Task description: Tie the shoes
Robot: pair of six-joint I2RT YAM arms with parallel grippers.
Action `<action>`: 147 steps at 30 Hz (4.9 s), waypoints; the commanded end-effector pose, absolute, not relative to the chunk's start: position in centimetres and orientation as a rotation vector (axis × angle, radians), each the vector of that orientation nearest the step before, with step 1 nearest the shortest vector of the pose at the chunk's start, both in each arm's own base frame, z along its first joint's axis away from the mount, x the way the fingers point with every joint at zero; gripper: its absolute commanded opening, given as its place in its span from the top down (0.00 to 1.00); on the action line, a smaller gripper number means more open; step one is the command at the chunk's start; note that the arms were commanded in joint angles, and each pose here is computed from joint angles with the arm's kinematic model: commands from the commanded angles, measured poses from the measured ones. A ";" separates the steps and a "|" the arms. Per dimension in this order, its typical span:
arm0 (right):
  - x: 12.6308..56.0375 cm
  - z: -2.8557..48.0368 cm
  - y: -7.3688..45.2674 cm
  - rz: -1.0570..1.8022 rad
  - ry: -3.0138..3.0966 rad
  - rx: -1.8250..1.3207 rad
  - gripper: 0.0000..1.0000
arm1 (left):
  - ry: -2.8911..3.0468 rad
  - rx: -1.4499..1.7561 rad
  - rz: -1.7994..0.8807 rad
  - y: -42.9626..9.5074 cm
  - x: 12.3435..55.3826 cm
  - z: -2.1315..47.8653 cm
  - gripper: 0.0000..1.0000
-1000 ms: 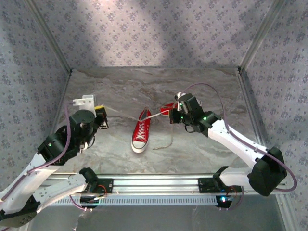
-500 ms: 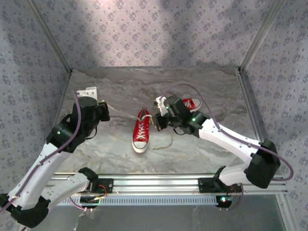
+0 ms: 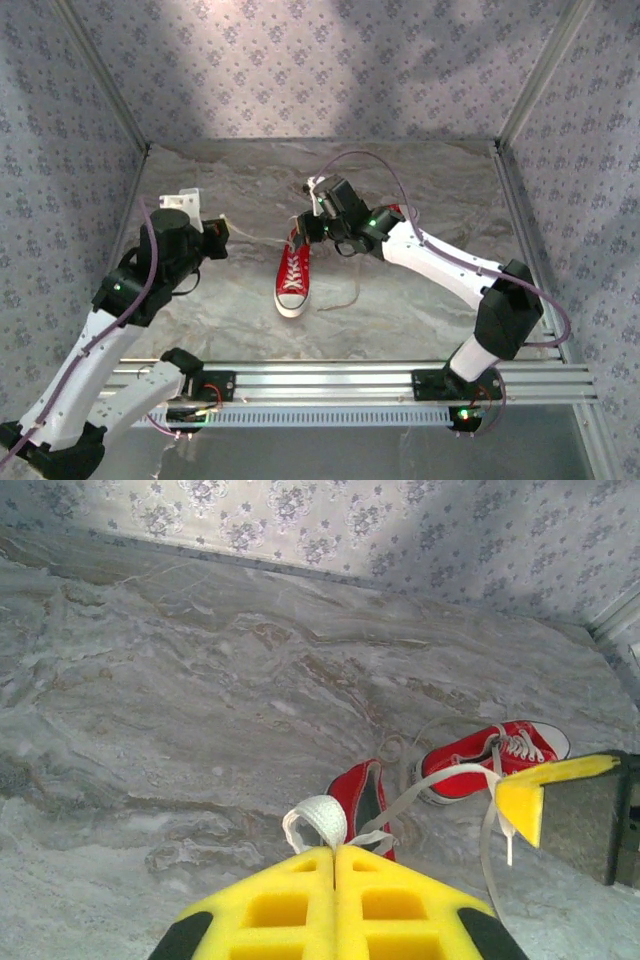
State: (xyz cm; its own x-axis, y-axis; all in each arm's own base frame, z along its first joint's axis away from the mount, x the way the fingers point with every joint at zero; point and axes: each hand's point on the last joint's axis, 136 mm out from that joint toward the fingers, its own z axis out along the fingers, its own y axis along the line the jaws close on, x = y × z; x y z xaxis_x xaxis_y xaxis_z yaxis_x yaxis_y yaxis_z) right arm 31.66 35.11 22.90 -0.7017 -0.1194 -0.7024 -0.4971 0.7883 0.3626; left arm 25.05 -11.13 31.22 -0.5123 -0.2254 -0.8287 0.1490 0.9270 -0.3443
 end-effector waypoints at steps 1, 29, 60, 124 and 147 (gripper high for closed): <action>32.5 23.4 34.9 0.692 2.306 -0.394 1.00 | 2.007 -0.001 -0.560 -12.3 24.7 32.4 1.00; 30.4 20.7 34.8 0.901 2.406 -0.560 1.00 | 1.973 0.194 -0.900 -19.4 26.0 31.9 1.00; 28.5 15.4 31.3 0.726 2.410 -0.630 1.00 | 2.110 0.234 -0.887 -20.6 27.8 28.6 1.00; 29.4 19.0 30.6 0.625 2.342 -0.698 1.00 | 2.973 0.156 -0.029 -13.1 24.5 2.6 0.42; 29.1 18.3 30.3 0.608 2.359 -0.700 1.00 | 2.836 0.171 0.032 -13.1 25.3 6.5 0.99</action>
State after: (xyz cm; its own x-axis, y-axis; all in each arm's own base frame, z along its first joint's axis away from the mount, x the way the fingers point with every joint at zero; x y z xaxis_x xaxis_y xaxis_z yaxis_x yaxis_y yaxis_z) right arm 29.44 30.49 18.23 -0.6835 -0.3176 -0.6572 -0.5984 0.7595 0.2552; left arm 24.83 -13.34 3.72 -0.9701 0.1318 -0.2036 0.1227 0.9908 0.0566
